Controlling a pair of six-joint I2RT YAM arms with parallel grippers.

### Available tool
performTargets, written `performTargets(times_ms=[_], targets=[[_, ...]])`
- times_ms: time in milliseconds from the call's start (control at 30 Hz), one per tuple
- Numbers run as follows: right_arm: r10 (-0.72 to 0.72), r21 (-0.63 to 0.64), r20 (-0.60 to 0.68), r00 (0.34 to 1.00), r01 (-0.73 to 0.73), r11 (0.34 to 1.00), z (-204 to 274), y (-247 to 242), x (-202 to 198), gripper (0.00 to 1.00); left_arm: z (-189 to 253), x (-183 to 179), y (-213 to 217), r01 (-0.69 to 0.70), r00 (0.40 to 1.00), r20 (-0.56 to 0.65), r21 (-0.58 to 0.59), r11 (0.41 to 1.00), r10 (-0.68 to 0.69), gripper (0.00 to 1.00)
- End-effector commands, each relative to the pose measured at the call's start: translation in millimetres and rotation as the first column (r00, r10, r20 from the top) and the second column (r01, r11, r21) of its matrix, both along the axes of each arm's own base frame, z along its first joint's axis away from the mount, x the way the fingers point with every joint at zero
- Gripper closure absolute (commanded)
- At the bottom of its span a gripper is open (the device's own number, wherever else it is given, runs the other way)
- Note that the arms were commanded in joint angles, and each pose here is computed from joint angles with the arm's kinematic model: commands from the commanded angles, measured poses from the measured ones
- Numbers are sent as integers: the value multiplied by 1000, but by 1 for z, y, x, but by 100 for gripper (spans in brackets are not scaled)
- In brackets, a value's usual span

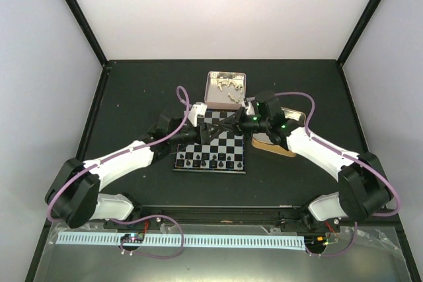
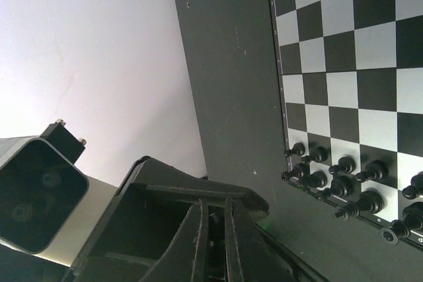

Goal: Set up the chess pieces on the board
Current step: Place the chess piece on the chessboard.

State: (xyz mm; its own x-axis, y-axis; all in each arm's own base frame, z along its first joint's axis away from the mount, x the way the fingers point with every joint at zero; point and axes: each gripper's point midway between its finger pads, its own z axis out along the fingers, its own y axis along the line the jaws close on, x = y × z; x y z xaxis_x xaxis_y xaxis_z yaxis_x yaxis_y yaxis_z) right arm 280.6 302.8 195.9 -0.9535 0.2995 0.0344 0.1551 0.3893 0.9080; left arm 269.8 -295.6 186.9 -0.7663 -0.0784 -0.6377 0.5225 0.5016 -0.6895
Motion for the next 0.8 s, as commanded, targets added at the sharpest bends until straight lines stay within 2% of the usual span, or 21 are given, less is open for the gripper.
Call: performTargets(times_ms=[0, 200, 300, 400, 467, 600, 767], targets=[[42, 2, 10, 999, -42, 999, 3, 6, -4, 99, 25, 2, -4, 30, 994, 103, -34, 999, -27, 68], [60, -9, 30, 998, -60, 998, 3, 6, -6, 98, 23, 2, -3, 36, 993, 117, -15, 999, -34, 90], [89, -34, 75, 993, -87, 996, 3, 6, -7, 90, 36, -2, 0, 44, 986, 160, -23, 999, -40, 98], [170, -89, 162, 972, -157, 984, 7, 6, -9, 73, 41, -9, 1, 74, 977, 202, -14, 997, -69, 98], [246, -109, 218, 944, -227, 968, 9, 8, -16, 68, 48, -15, 2, 97, 967, 238, -18, 995, -90, 98], [359, -98, 323, 876, -346, 933, 26, 11, -34, 66, 63, -27, 3, 149, 937, 322, -24, 989, -133, 98], [411, -119, 413, 813, -399, 909, 52, 5, -49, 70, 79, -40, 4, 197, 881, 443, -26, 980, -165, 98]])
